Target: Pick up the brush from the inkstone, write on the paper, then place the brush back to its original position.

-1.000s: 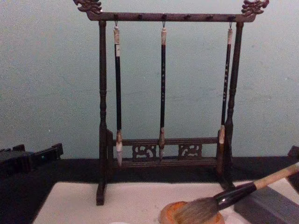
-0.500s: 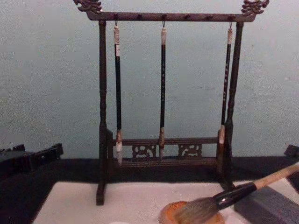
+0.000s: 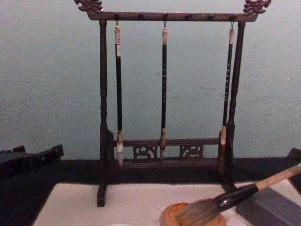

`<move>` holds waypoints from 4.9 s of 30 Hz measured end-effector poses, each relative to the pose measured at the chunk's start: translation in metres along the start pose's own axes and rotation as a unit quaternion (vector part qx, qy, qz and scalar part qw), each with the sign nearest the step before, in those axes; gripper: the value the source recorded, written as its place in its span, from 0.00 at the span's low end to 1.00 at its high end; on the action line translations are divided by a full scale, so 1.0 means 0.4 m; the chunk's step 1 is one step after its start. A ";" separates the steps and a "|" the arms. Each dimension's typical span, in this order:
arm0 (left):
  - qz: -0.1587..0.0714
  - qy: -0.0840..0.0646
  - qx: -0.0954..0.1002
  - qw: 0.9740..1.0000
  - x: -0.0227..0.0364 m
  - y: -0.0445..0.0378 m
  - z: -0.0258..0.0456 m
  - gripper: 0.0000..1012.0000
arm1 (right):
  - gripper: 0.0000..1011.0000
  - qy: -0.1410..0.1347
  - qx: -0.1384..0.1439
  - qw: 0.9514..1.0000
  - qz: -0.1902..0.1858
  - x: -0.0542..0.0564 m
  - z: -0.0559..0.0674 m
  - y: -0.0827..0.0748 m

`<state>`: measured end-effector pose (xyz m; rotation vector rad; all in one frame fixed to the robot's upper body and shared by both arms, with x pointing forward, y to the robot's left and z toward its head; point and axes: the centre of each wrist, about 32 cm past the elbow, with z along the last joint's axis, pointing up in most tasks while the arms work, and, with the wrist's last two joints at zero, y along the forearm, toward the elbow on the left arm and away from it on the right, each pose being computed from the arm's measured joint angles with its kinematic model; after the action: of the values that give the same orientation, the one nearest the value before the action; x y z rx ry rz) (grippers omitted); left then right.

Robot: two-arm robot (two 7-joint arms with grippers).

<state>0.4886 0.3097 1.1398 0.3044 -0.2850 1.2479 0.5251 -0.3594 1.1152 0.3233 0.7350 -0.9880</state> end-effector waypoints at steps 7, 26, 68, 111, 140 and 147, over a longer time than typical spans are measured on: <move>0.000 0.000 0.000 1.000 0.000 0.000 0.000 0.99 | 0.62 0.000 0.000 1.000 0.000 0.000 0.000 0.000; 0.000 0.000 0.000 1.000 0.000 0.000 0.000 0.99 | 0.24 0.001 0.000 1.000 0.000 0.000 0.000 -0.001; 0.000 0.000 0.000 1.000 0.000 0.000 0.000 0.99 | 0.17 0.029 0.040 0.997 0.053 -0.011 0.037 -0.042; 0.000 0.000 0.000 1.000 0.000 0.000 0.000 0.99 | 0.17 -0.269 0.011 0.947 0.172 -0.323 -0.016 -0.109; 0.000 0.000 0.000 1.000 0.000 0.000 0.000 0.99 | 0.17 -0.341 -0.040 0.916 0.209 -0.421 -0.089 -0.052; 0.000 0.000 0.000 1.000 0.000 0.000 0.000 0.99 | 0.17 -0.335 -0.044 0.918 0.207 -0.415 -0.092 -0.055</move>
<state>0.4886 0.3097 1.1398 0.3044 -0.2851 1.2480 0.4352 -0.2445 1.2050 0.0398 0.0708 -0.5945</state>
